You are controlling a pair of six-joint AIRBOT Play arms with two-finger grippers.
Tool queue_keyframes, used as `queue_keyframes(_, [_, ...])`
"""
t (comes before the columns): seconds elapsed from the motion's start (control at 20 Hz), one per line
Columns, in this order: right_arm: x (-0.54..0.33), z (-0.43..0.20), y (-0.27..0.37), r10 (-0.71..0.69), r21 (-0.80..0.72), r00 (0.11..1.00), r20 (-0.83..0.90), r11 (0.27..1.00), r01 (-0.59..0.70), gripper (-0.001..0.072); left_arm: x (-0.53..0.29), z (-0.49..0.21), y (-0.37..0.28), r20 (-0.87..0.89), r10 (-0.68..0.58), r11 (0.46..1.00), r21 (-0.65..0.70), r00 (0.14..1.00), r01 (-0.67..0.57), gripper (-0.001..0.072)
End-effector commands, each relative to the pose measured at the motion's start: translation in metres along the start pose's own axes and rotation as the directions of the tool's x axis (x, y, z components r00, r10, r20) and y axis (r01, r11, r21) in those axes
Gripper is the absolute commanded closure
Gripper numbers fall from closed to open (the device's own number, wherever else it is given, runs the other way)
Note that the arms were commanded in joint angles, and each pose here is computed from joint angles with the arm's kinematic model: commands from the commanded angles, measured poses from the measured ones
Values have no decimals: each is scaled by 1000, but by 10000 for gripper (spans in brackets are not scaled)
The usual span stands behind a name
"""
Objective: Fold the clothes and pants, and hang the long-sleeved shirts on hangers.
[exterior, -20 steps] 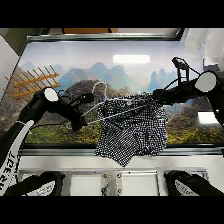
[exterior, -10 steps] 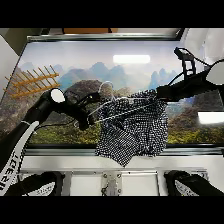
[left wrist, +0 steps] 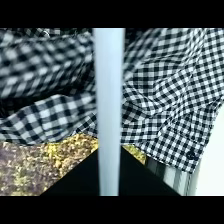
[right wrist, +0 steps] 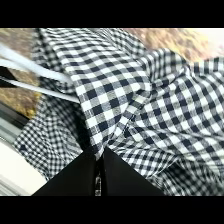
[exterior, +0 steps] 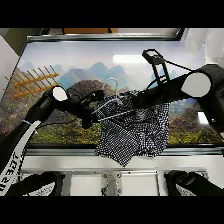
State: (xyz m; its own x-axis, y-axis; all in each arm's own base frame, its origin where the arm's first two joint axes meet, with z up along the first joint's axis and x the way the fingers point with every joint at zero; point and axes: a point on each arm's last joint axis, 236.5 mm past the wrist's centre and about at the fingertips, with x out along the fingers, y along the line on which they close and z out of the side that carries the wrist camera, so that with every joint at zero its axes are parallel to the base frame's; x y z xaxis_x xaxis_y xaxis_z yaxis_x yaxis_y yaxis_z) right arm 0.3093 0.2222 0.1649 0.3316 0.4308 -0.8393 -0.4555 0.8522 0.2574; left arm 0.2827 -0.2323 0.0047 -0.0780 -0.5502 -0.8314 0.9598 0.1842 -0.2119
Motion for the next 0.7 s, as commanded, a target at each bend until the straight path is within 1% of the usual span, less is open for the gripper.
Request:
queue_keyframes(0.0, [5,16,42,67,-79,994,85,995,-60,690,5,-2,-8,6,-31,999,-18,999,31,692])
queue_keyframes(0.1, [9,22,57,93,-94,989,111,992,-83,690,5,-1,-7,9,-31,999,-18,999,31,692])
queue_keyframes(0.25, [22,16,72,113,-107,990,78,989,-105,690,4,-1,-7,9,-28,999,-16,1000,29,692])
queue_keyframes(0.5, [30,12,75,115,-112,992,56,988,-108,689,4,-1,-7,9,-29,999,-17,1000,29,692])
queue_keyframes(0.55, [30,12,75,115,-113,992,56,988,-108,676,4,-1,-7,9,-28,999,-17,1000,28,692])
queue_keyframes(0.6, [30,12,77,122,-110,991,54,987,-115,600,4,-1,-7,9,-29,999,-16,1000,29,692])
queue_keyframes(0.65, [30,12,78,125,-109,991,53,987,-119,382,4,-1,-7,9,-29,999,-16,1000,29,692])
